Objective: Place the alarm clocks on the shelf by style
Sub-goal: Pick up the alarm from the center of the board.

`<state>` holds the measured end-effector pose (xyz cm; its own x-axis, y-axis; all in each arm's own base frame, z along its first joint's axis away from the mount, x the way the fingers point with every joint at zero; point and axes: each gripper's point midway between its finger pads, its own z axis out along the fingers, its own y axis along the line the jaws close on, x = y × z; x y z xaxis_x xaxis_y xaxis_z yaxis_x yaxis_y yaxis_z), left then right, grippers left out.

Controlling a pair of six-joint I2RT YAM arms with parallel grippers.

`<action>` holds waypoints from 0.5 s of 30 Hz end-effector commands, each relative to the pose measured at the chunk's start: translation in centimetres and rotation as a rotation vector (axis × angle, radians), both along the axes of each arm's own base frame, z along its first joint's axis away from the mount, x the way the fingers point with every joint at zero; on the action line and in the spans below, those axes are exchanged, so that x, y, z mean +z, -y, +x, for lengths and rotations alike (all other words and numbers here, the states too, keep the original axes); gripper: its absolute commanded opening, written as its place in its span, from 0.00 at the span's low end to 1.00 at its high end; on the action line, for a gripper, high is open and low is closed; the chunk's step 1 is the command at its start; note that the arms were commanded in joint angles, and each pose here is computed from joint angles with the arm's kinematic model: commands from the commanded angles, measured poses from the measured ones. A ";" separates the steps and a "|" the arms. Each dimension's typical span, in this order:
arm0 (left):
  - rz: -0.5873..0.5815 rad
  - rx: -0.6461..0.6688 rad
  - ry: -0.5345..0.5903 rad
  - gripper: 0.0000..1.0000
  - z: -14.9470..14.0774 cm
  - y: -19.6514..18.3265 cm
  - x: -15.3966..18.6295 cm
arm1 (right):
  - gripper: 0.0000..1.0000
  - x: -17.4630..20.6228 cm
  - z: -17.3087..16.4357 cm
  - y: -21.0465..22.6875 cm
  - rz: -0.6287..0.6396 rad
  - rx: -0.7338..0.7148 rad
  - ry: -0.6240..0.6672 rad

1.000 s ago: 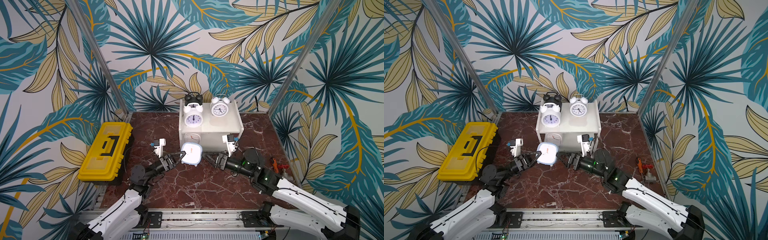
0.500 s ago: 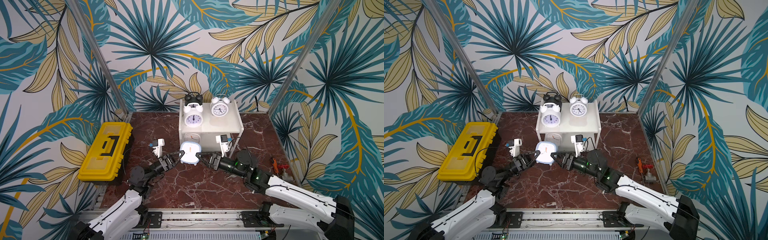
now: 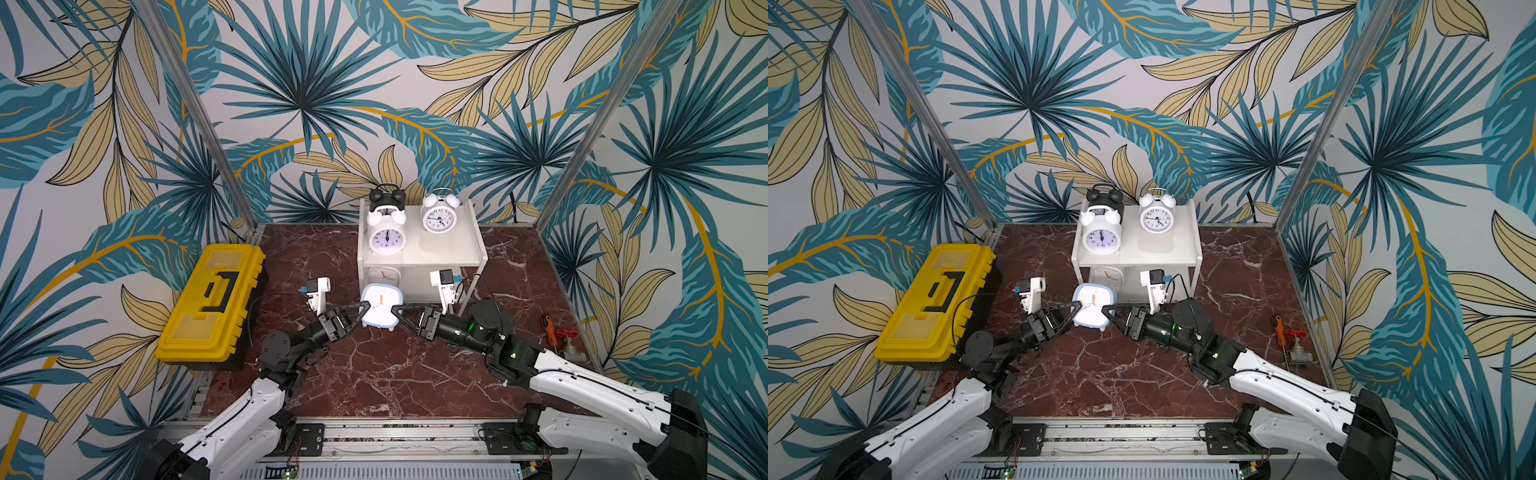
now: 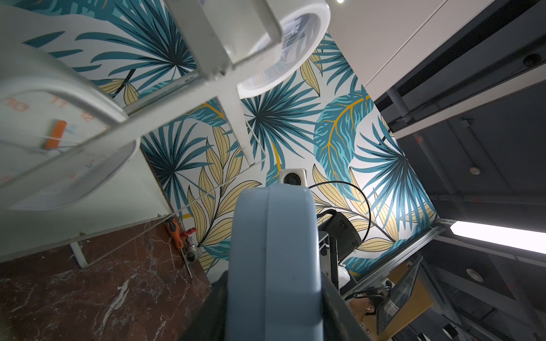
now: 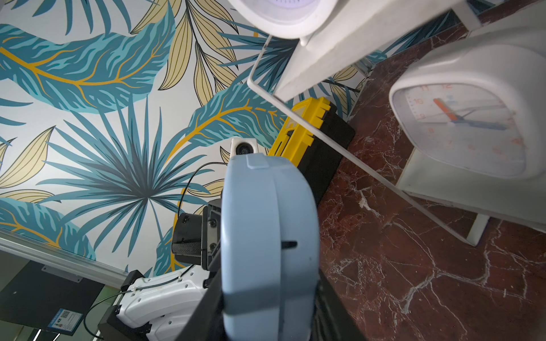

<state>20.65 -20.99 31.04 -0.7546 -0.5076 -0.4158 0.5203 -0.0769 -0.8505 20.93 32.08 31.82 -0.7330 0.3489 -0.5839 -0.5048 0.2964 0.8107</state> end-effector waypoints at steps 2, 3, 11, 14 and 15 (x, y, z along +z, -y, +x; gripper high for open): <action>0.076 -0.058 0.006 0.79 -0.8 0.9 -1.2 | 0.19 1.0 -0.3 0.9 -0.036 -0.019 0.042; 0.094 -0.066 -0.002 0.83 -0.8 1.1 -1.5 | 0.19 1.2 -0.2 1.2 -0.038 -0.032 0.051; 0.168 -0.141 0.049 0.81 -2.0 1.8 -1.1 | 0.18 2.3 -0.4 1.0 -0.057 -0.017 0.092; 0.213 -0.172 0.086 0.76 -2.7 2.0 -0.5 | 0.18 2.5 -0.2 1.0 -0.051 -0.016 0.095; 0.221 -0.173 0.096 0.75 -2.9 2.0 -0.2 | 0.18 2.5 -0.1 1.0 -0.051 -0.015 0.094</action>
